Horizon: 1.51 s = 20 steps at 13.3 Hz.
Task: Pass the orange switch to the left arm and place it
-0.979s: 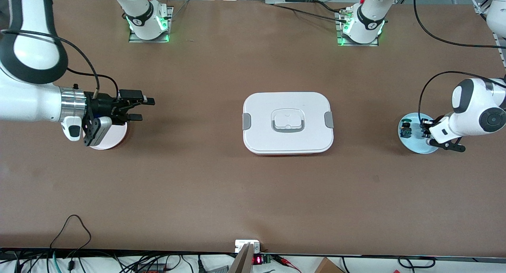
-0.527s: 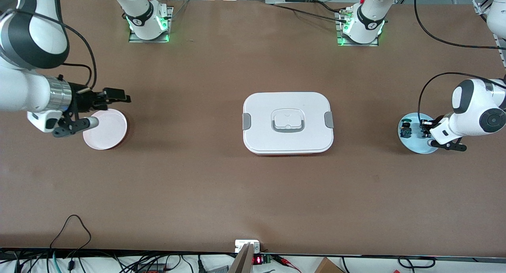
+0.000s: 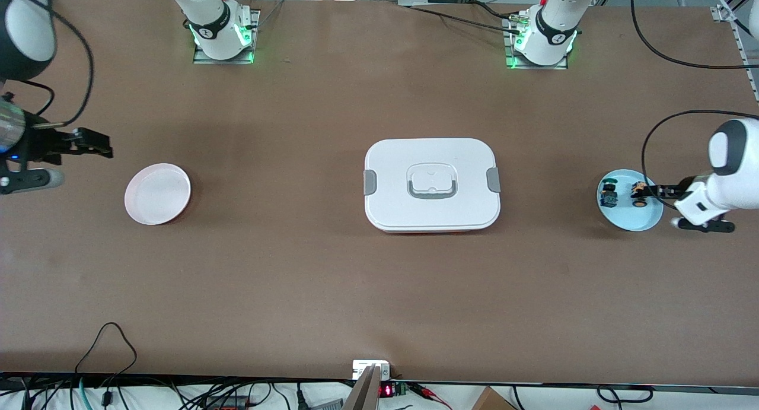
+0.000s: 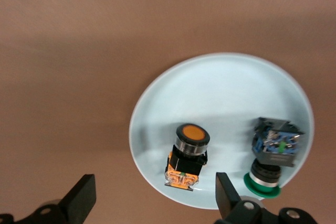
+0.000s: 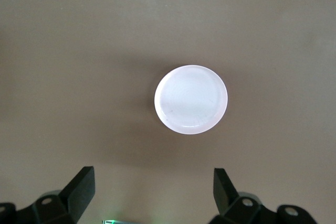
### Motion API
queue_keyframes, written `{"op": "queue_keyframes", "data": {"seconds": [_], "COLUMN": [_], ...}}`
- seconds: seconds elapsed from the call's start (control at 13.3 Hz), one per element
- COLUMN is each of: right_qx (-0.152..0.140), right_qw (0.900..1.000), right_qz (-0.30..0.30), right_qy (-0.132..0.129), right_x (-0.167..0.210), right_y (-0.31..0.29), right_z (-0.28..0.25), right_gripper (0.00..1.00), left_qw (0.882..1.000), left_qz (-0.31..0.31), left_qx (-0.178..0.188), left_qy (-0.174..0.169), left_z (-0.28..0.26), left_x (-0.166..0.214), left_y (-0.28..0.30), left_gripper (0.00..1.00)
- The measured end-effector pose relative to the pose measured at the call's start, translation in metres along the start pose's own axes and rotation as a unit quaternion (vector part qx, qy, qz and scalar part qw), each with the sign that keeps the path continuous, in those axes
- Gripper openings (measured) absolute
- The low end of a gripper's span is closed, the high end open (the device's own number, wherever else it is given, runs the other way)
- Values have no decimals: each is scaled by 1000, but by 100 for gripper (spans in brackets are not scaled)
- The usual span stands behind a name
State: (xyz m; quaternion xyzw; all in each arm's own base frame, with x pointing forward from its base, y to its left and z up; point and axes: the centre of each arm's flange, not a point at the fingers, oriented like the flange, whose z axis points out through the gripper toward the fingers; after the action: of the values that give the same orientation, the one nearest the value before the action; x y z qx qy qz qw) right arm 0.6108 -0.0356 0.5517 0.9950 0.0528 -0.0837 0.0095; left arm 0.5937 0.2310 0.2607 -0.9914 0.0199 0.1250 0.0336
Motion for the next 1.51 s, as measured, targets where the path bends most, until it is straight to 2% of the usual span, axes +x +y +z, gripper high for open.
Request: {"op": "queue_keyframes", "data": {"seconds": [0.15,0.3,0.6,0.83,1.05,1.21,1.51], "right_qx": [8,9,20,15,16,17,16], "right_qw": [999,997,997,998,998,998,998], "right_qz": [51,73,73,63,61,61,54], "right_qy": [-7,-14,-15,-18,1,16,29], "right_x": [-5,-6,-5,-14,-27,-36,-42], "right_y": [16,11,11,0,-1,-1,-9], "right_z": [2,3,8,9,14,18,16], "right_gripper": [100,100,100,100,100,100,100], "left_qw": [1000,1000,999,998,997,997,998], "left_qz": [1,10,16,34,45,51,28], "left_qx": [0,-6,-47,-53,-56,-50,-49], "left_qy": [17,5,-13,1,25,25,22], "left_z": [-42,-76,-149,-203,-248,-267,-295], "left_x": [10,12,2,-9,-24,-29,-47], "left_y": [2,10,25,52,86,118,154], "left_gripper": [100,100,100,100,100,100,100]}}
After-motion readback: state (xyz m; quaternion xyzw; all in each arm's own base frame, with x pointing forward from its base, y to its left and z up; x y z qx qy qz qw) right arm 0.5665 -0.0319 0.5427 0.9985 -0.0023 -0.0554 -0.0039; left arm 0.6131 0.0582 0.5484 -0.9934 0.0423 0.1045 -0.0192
